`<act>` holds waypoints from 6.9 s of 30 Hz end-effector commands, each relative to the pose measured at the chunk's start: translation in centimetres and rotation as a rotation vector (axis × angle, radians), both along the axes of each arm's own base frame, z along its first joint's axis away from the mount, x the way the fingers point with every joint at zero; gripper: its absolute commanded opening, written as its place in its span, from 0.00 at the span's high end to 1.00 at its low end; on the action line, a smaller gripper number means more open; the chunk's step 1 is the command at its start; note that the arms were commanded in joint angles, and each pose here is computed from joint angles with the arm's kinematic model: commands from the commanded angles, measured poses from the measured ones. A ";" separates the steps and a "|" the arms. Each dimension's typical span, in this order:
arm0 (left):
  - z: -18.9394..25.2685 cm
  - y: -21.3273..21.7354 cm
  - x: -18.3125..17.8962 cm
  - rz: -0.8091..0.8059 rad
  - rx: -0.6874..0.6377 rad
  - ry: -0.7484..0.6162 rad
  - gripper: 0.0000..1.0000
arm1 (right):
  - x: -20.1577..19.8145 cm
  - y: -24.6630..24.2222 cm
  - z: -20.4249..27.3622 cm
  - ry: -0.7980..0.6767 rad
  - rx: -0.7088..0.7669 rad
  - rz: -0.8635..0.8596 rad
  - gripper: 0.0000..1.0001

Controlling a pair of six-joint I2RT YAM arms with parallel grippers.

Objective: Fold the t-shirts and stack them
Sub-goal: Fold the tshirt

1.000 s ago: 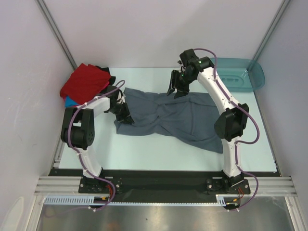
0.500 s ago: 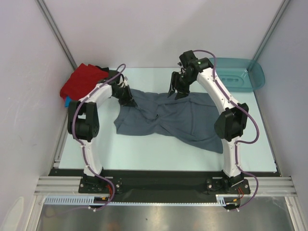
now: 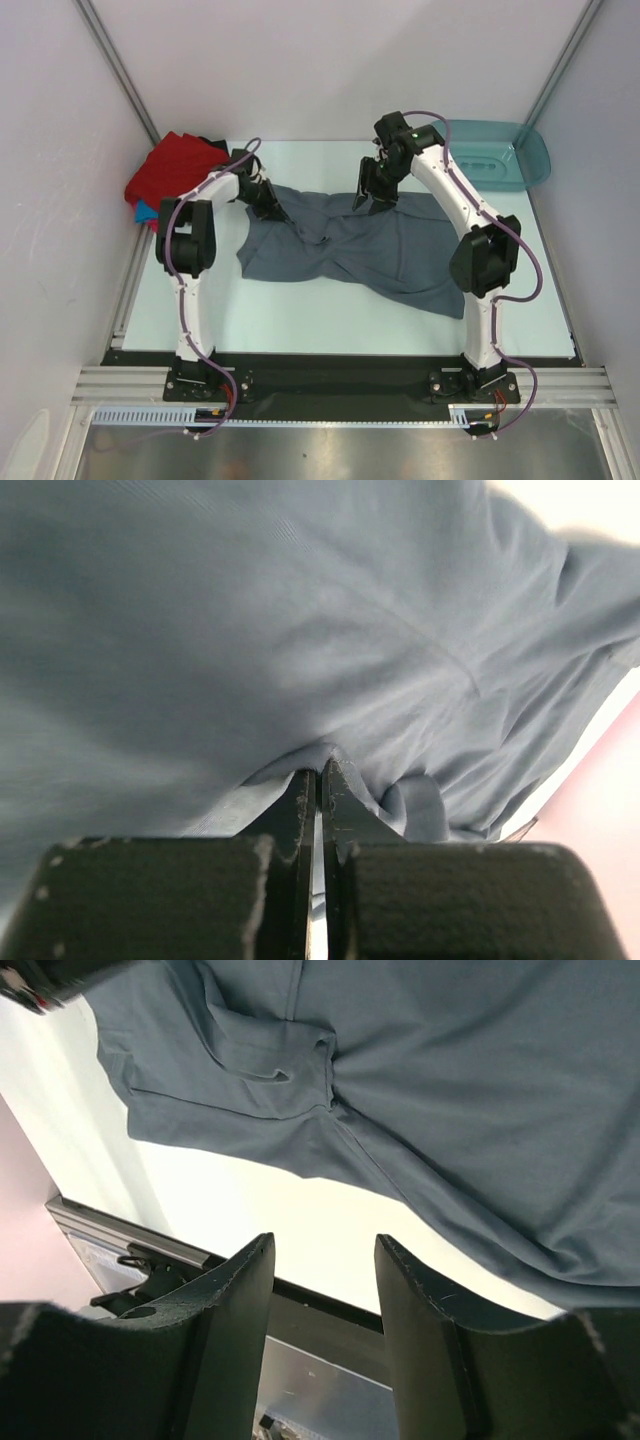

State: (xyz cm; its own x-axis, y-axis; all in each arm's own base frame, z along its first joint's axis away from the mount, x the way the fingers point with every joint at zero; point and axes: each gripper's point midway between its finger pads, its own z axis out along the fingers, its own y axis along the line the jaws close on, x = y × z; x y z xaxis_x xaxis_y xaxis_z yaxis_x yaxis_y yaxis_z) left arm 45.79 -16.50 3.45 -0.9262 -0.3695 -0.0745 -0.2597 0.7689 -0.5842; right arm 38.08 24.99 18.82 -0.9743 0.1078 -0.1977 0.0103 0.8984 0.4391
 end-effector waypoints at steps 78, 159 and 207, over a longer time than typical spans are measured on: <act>2.6 8.5 -10.9 -0.053 0.316 -0.039 0.00 | -9.0 -10.9 -8.1 0.267 -0.124 -0.344 0.36; 2.3 7.8 -13.3 -0.176 0.287 0.023 0.75 | -12.3 -14.3 -8.1 0.320 -0.299 -0.316 0.41; 0.4 10.1 -13.6 -0.185 0.416 0.067 0.55 | -12.2 -13.7 -8.6 0.338 -0.273 -0.299 0.41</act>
